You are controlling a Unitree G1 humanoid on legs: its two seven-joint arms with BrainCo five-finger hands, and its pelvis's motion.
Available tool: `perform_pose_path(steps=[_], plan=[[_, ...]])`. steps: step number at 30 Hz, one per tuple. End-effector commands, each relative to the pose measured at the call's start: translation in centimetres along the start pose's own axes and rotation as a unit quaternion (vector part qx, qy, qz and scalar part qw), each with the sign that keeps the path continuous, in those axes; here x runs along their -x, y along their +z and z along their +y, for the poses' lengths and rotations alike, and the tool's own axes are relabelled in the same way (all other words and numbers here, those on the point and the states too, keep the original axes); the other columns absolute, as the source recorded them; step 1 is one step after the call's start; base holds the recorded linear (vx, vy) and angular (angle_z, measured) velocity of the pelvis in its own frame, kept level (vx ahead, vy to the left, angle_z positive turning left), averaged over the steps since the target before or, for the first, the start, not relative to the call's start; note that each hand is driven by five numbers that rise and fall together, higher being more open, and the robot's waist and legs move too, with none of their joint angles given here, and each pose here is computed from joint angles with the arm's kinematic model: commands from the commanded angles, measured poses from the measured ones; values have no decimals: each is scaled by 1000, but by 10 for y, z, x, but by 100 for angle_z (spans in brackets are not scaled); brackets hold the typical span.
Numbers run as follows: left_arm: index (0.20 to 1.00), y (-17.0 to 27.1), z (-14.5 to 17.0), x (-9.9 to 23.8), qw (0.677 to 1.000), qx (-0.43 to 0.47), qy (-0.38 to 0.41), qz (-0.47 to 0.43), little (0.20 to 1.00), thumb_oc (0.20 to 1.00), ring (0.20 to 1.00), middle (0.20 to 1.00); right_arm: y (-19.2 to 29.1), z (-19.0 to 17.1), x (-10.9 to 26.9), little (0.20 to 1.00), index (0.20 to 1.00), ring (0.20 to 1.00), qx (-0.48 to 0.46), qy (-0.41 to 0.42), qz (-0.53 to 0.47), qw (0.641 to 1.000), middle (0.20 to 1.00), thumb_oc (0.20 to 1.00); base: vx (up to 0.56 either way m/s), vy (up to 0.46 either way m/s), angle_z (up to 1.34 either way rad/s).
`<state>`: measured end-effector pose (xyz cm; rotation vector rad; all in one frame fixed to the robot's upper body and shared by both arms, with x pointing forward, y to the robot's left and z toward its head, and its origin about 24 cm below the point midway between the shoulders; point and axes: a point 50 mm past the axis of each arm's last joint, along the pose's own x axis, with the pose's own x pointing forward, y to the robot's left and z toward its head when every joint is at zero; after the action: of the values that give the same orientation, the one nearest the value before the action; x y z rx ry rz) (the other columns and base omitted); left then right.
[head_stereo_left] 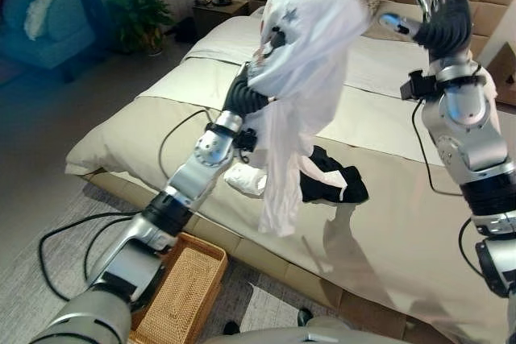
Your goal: Pick up clothes into the bucket
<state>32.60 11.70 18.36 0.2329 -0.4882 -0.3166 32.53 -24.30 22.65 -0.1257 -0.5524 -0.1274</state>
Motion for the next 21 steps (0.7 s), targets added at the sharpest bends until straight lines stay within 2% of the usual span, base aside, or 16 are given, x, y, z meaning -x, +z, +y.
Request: perform_pose_path(steps=[1, 3, 4, 6, 8, 9, 10, 14, 16, 17, 18, 21], plan=[[200, 40, 30, -5, 996, -13, 25, -89, 200, 200, 200, 200, -12, -19, 12, 1000, 1000, 1000, 1, -33, 25, 999, 1000, 1000, -4, -2, 5], [200, 49, 48, -1, 994, -49, 22, -99, 200, 200, 200, 200, -44, -33, 40, 1000, 1000, 1000, -8, -42, 93, 995, 1000, 1000, -15, -8, 25], [200, 49, 48, -1, 994, -49, 22, -99, 200, 200, 200, 200, -44, -33, 40, 1000, 1000, 1000, -8, -42, 93, 995, 1000, 1000, -28, -17, 32], [200, 63, 76, 3, 988, -108, 28, -104, 200, 200, 200, 200, -94, -42, 81, 1000, 1000, 1000, -13, -62, 203, 977, 1000, 1000, -39, -22, 19], [200, 72, 101, 6, 981, -165, 39, -95, 200, 200, 200, 200, -117, -48, 110, 1000, 1000, 1000, 0, -82, 260, 962, 1000, 1000, -21, -15, 24], [200, 72, 101, 5, 981, -165, 39, -95, 200, 200, 200, 200, -117, -48, 110, 1000, 1000, 1000, 0, -82, 260, 962, 1000, 1000, -22, -20, 33], [200, 85, 124, 9, 970, -215, 64, -98, 200, 200, 200, 200, -139, -49, 143, 1000, 1000, 1000, -25, -113, 313, 943, 1000, 1000, -23, -17, 27], [200, 93, 152, 22, 938, -319, 104, -83, 200, 200, 200, 200, -164, -49, 189, 1000, 1000, 1000, -30, -146, 382, 912, 1000, 1000, -32, 0, 26], [200, 93, 170, 33, 906, -400, 126, -58, 200, 200, 200, 200, -178, -49, 219, 1000, 1000, 1000, -14, -160, 433, 887, 1000, 1000, -29, 9, 17], [200, 93, 170, 34, 906, -400, 127, -57, 200, 200, 200, 200, -178, -49, 219, 1000, 1000, 1000, -13, -159, 433, 887, 1000, 1000, -34, 15, 4], [200, 91, 181, 45, 883, -445, 142, -36, 200, 200, 200, 200, -188, -51, 246, 1000, 1000, 1000, -5, -183, 477, 860, 1000, 1000, -45, 22, 3], [200, 80, 197, 64, 870, -460, 178, -3, 200, 200, 200, 200, -199, -43, 285, 1000, 1000, 1000, 4, -179, 543, 820, 1000, 1000, -66, 38, 12]])
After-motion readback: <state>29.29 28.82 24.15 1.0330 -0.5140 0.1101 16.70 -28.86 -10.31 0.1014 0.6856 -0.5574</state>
